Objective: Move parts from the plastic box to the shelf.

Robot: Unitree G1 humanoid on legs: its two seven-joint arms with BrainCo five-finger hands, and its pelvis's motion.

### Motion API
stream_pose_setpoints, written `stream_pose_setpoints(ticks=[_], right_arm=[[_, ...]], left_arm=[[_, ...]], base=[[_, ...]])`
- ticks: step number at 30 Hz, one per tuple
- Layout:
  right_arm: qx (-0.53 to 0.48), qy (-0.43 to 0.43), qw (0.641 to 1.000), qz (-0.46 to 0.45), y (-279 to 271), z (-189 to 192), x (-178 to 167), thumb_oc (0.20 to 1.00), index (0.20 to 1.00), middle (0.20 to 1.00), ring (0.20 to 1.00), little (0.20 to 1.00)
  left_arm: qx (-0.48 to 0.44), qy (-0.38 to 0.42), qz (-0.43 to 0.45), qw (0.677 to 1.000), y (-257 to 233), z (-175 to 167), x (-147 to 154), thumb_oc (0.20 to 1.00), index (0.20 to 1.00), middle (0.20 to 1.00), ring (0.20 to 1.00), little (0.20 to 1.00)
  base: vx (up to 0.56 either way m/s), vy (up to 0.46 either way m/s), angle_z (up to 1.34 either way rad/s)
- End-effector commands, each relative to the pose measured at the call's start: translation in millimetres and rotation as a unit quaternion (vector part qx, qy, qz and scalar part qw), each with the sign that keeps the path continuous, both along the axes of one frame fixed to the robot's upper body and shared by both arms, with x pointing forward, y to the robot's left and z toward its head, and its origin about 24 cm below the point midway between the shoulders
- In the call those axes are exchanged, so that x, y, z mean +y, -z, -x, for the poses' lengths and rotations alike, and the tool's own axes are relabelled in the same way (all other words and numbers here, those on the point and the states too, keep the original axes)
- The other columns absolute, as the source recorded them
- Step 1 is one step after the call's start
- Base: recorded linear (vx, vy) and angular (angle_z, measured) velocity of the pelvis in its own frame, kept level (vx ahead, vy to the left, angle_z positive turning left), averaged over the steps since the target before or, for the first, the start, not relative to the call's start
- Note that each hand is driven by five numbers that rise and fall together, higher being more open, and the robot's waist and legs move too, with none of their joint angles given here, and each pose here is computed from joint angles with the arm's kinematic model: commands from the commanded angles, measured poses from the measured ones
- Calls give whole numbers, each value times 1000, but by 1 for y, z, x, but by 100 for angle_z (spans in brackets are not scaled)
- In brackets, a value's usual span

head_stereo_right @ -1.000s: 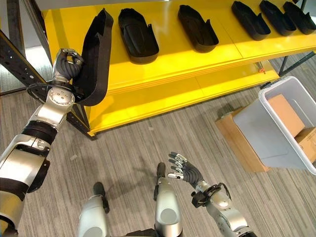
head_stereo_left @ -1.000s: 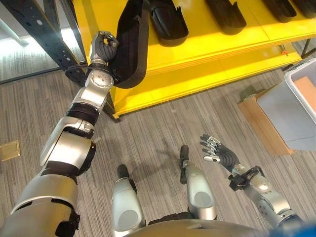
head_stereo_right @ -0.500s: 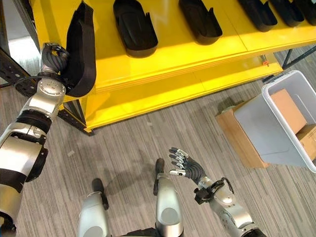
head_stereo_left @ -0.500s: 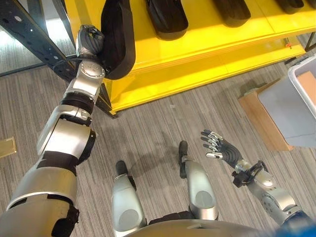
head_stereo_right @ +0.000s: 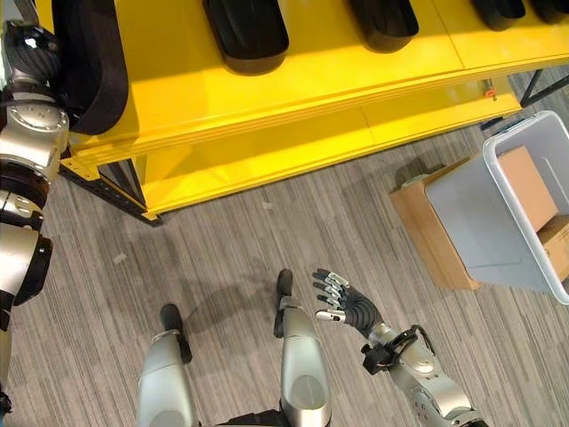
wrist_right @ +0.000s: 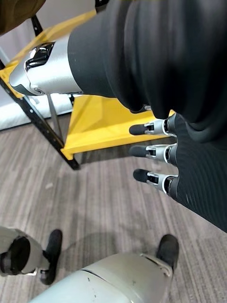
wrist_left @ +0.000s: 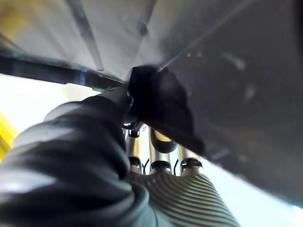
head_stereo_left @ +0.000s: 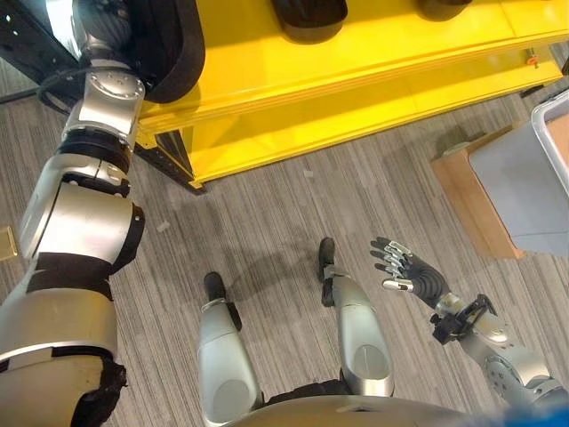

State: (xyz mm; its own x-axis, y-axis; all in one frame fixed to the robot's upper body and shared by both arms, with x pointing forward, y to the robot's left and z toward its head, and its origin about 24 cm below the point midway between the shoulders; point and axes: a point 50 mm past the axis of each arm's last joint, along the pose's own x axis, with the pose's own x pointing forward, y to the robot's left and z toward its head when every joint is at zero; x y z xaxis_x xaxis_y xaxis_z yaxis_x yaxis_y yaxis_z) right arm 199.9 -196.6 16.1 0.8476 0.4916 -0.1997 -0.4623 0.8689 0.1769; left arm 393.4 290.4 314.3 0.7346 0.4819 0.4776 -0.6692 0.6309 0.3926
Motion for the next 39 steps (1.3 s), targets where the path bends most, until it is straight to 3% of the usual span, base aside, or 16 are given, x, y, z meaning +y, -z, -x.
stream_pose_setpoints(ticks=[1, 17, 18, 19, 31, 39], right_arm=[[-19, 22, 999, -19, -9, 6, -16, 1000, 1000, 1000, 1000, 1000], [-6, 27, 1000, -7, -12, 14, -33, 1000, 1000, 1000, 1000, 1000], [-4, 31, 999, -6, -13, 16, -36, 1000, 1000, 1000, 1000, 1000], [-4, 31, 999, -6, -12, 16, -36, 1000, 1000, 1000, 1000, 1000], [7, 44, 999, 6, -10, 21, -45, 1000, 1000, 1000, 1000, 1000], [-3, 34, 999, 6, -14, 16, -43, 1000, 1000, 1000, 1000, 1000]], left_arm=[[-99, -33, 2, 995, -44, 25, 25, 200, 200, 200, 200, 200], [-78, -79, -56, 992, -68, 34, 33, 200, 200, 200, 200, 200], [-83, -79, -70, 991, -77, 36, 28, 918, 918, 918, 918, 918], [-82, -80, -73, 991, -78, 36, 29, 1000, 1000, 1000, 1000, 1000], [-138, -63, 22, 988, -85, 48, 45, 1000, 1000, 1000, 1000, 1000], [-154, -68, -19, 986, -98, 54, 42, 1000, 1000, 1000, 1000, 1000]], base=[[0, 0, 0], [2, 4, -1], [0, 0, 0], [0, 0, 0], [7, 1, -3], [0, 0, 0]])
